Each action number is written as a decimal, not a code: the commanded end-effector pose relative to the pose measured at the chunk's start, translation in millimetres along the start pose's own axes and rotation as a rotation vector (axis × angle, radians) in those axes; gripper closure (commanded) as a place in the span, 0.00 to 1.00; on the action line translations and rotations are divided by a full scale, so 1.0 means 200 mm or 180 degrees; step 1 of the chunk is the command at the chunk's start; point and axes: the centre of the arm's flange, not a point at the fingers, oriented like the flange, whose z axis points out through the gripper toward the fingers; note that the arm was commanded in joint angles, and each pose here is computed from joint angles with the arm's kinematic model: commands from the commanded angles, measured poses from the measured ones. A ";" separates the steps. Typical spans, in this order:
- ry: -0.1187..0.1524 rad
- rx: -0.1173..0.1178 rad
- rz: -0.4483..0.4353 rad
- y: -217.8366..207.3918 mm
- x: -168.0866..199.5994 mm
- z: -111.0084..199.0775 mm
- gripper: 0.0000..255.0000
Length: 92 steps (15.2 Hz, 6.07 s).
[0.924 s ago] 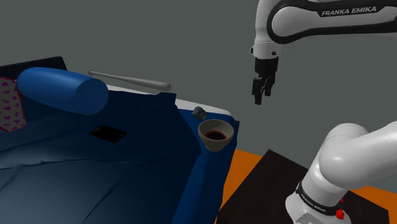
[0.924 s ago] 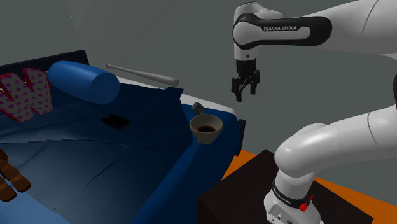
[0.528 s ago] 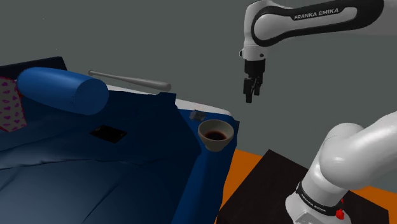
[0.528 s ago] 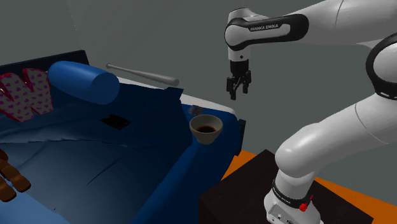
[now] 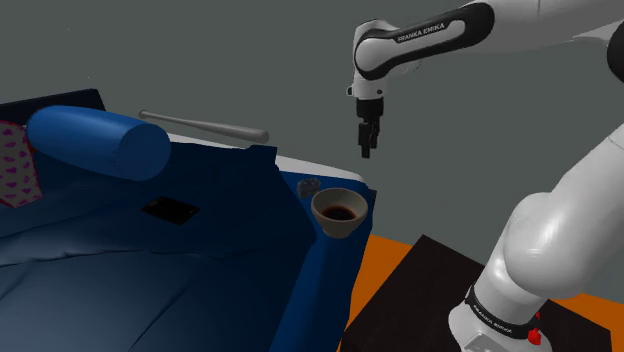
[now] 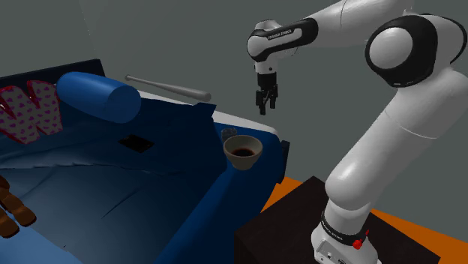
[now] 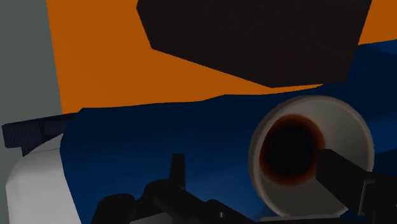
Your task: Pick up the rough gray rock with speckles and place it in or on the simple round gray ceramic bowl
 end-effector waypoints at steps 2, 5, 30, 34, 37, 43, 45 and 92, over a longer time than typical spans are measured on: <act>-0.0026 0.0055 -0.0239 0.09 0.18 0.05 0.00; -0.0049 0.0111 -0.0469 0.16 0.38 0.10 0.00; -0.0143 0.0344 -0.1430 0.28 1.19 0.51 0.00; -0.0143 0.0344 -0.1430 0.28 1.19 0.51 1.00; -0.0143 0.0344 -0.1430 0.28 1.19 0.51 1.00; -0.0143 0.0344 -0.1430 0.28 1.19 0.51 1.00; -0.0054 0.0014 -0.1619 0.14 1.14 0.50 0.00; 0.0261 -0.1153 -0.2252 -0.28 0.88 0.30 1.00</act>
